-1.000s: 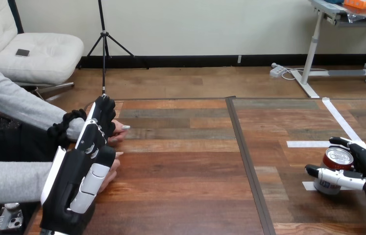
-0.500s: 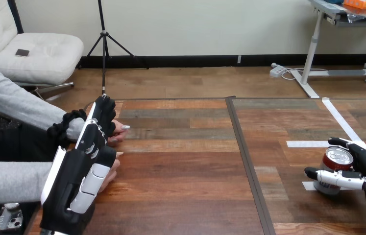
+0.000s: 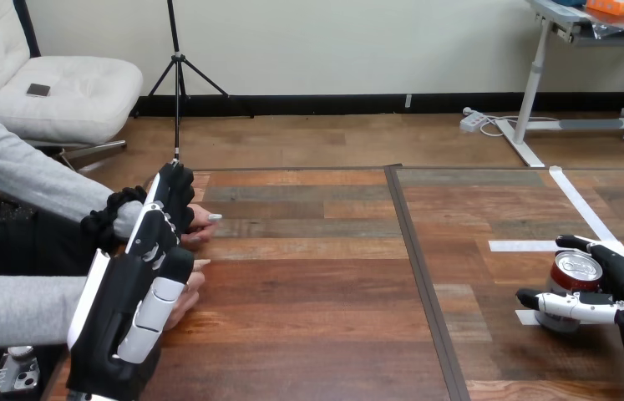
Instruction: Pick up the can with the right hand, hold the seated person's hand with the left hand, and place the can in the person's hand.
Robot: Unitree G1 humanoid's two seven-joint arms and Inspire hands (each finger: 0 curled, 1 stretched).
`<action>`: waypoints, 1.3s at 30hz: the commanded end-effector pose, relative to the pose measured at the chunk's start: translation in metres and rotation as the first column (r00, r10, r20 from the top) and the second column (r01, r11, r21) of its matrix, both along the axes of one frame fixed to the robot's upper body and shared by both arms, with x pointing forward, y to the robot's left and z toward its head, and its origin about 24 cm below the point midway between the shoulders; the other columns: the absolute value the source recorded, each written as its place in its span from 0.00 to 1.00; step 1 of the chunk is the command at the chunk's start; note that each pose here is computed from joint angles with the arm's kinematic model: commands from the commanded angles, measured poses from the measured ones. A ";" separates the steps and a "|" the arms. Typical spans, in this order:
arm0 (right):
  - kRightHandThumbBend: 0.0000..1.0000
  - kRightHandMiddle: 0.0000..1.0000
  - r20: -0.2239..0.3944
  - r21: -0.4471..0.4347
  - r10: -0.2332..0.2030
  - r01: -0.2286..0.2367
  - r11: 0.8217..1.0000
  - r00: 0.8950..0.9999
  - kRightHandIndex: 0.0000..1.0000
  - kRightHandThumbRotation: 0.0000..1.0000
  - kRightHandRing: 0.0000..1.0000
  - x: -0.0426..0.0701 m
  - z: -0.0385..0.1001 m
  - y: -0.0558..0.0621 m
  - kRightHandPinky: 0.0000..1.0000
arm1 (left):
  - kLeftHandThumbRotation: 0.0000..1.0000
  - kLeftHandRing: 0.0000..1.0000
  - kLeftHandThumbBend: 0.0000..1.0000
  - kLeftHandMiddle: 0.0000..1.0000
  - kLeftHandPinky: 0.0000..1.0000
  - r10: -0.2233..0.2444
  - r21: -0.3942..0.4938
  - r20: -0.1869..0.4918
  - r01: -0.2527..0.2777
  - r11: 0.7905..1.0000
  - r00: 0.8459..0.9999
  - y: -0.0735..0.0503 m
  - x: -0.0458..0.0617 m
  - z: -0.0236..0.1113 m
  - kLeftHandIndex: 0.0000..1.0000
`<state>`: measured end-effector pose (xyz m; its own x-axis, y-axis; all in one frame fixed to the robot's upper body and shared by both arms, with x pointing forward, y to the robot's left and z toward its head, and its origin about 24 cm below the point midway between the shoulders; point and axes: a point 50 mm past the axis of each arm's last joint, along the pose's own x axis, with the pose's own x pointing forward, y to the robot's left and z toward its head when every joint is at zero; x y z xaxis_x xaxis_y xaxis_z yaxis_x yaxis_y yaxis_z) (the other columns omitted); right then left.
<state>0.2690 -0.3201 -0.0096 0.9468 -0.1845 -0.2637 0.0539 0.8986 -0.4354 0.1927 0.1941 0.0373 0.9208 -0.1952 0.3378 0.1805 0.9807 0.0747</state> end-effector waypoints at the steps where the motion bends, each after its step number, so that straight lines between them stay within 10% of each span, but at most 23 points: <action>1: 1.00 0.83 0.087 -0.046 0.024 -0.020 0.999 0.996 0.82 0.01 0.86 0.021 0.028 -0.003 0.83 | 0.86 1.00 0.72 1.00 1.00 -0.003 0.021 0.097 0.001 1.000 0.995 0.000 0.009 0.019 1.00; 39: 0.73 0.66 0.075 -0.099 -0.034 0.042 0.994 0.997 0.69 0.00 0.62 0.022 0.029 -0.007 0.57 | 0.87 1.00 0.69 1.00 1.00 -0.001 0.037 0.106 -0.003 0.999 0.994 0.001 0.011 0.020 0.96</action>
<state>0.2700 -0.3250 -0.0076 0.9345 -0.2458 -0.2577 0.0979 0.8731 -0.4776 0.1926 0.1944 0.0380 0.9196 -0.1919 0.3427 0.1740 0.9813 0.0826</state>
